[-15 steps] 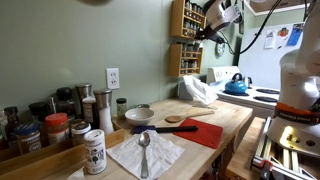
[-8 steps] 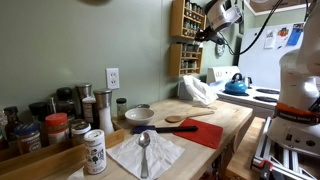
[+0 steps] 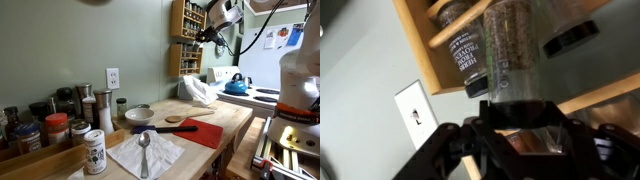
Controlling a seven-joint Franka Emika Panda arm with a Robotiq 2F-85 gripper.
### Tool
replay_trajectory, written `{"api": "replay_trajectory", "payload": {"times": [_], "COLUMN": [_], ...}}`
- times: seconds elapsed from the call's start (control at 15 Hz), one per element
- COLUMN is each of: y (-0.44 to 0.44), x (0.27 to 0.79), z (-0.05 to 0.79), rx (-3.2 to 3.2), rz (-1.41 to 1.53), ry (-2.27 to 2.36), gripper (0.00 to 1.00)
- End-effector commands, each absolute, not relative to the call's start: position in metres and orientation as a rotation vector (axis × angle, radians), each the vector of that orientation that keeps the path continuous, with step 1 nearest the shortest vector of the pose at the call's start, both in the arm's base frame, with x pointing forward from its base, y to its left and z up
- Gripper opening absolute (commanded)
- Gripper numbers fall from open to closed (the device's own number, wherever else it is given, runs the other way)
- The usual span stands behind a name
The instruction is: Pick up the third spice bottle on the top shelf of the bottom spice rack and move it one bottle to the right
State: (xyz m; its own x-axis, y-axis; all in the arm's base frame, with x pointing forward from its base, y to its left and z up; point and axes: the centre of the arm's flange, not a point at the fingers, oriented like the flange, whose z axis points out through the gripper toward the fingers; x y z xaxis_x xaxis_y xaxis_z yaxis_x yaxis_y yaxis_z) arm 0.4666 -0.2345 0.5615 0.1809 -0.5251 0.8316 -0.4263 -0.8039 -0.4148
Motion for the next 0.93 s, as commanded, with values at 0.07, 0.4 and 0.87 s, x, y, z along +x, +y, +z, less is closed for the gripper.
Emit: {"api": "replay_trajectory", "payload": {"times": [0.07,0.4,0.87], "y": [-0.236,-0.236,-0.223], "x": [0.468,0.464,0.467], "z": [0.55,0.549,0.545], "rx": [-2.179,-2.036,-1.917], "rz": [-1.64,-1.632,-1.599], "ry": [1.184,1.407,1.543], "gripper": [0.32,0.32,0.32]}}
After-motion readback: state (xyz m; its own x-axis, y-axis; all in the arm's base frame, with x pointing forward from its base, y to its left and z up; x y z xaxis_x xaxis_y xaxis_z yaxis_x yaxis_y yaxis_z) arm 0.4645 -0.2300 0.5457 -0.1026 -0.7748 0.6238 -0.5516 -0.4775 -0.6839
